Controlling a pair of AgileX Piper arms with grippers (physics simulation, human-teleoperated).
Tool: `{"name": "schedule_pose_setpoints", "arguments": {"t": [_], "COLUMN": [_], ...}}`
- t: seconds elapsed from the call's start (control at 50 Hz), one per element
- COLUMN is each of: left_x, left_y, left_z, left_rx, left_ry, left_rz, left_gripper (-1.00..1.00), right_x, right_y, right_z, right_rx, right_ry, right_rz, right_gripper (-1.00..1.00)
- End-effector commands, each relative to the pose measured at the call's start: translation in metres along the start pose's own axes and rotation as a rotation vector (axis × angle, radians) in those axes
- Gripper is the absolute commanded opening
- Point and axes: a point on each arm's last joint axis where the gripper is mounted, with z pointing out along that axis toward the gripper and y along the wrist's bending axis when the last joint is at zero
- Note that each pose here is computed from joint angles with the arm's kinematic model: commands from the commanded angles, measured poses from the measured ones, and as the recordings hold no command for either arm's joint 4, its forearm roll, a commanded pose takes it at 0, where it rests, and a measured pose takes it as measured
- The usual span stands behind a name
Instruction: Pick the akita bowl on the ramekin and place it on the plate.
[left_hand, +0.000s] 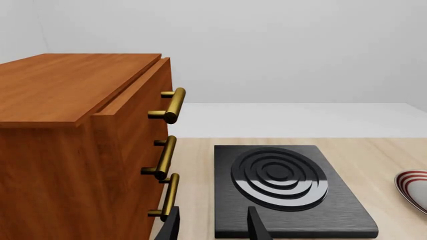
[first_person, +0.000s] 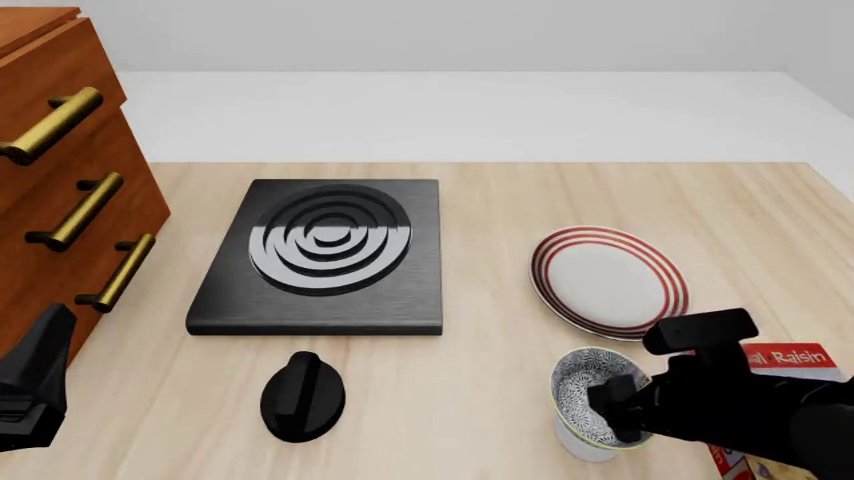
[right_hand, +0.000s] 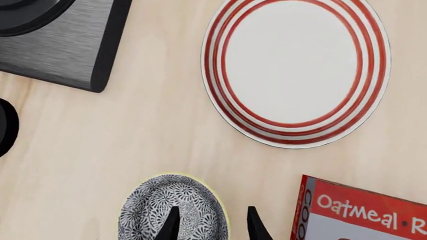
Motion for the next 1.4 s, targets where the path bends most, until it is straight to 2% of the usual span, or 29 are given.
{"name": "schedule_pose_setpoints", "arguments": {"t": [0.02,0.04,0.38,0.58,0.8,0.96,1.14,1.28,1.4], "left_x": [0.0,0.0,0.0,0.0,0.0,0.0,0.0,0.0,0.0], "left_y": [0.0,0.0,0.0,0.0,0.0,0.0,0.0,0.0,0.0], "left_z": [0.0,0.0,0.0,0.0,0.0,0.0,0.0,0.0,0.0], "left_rx": [0.0,0.0,0.0,0.0,0.0,0.0,0.0,0.0,0.0], "left_ry": [0.0,0.0,0.0,0.0,0.0,0.0,0.0,0.0,0.0], "left_rz": [0.0,0.0,0.0,0.0,0.0,0.0,0.0,0.0,0.0], "left_gripper": [1.0,1.0,1.0,1.0,1.0,1.0,1.0,1.0,1.0], "right_x": [0.001,0.0,-0.004,-0.018,-0.045,-0.073,-0.103,-0.131,-0.141], "right_y": [0.003,0.003,0.004,0.001,-0.001,-0.002,-0.008,-0.021,-0.024], "right_z": [0.001,0.001,-0.006,-0.025,-0.057,-0.092,-0.112,-0.104,-0.089], "right_rx": [-0.008,-0.007,-0.011,0.0,0.015,0.039,0.077,0.127,0.125], "right_ry": [0.015,0.014,-0.002,-0.055,-0.147,-0.233,-0.32,-0.372,-0.375], "right_rz": [0.006,0.007,-0.001,-0.004,-0.019,-0.05,-0.042,0.0,0.031], "right_gripper": [1.0,-1.0,-1.0,-1.0,-1.0,-1.0,-1.0,-1.0,-1.0]}}
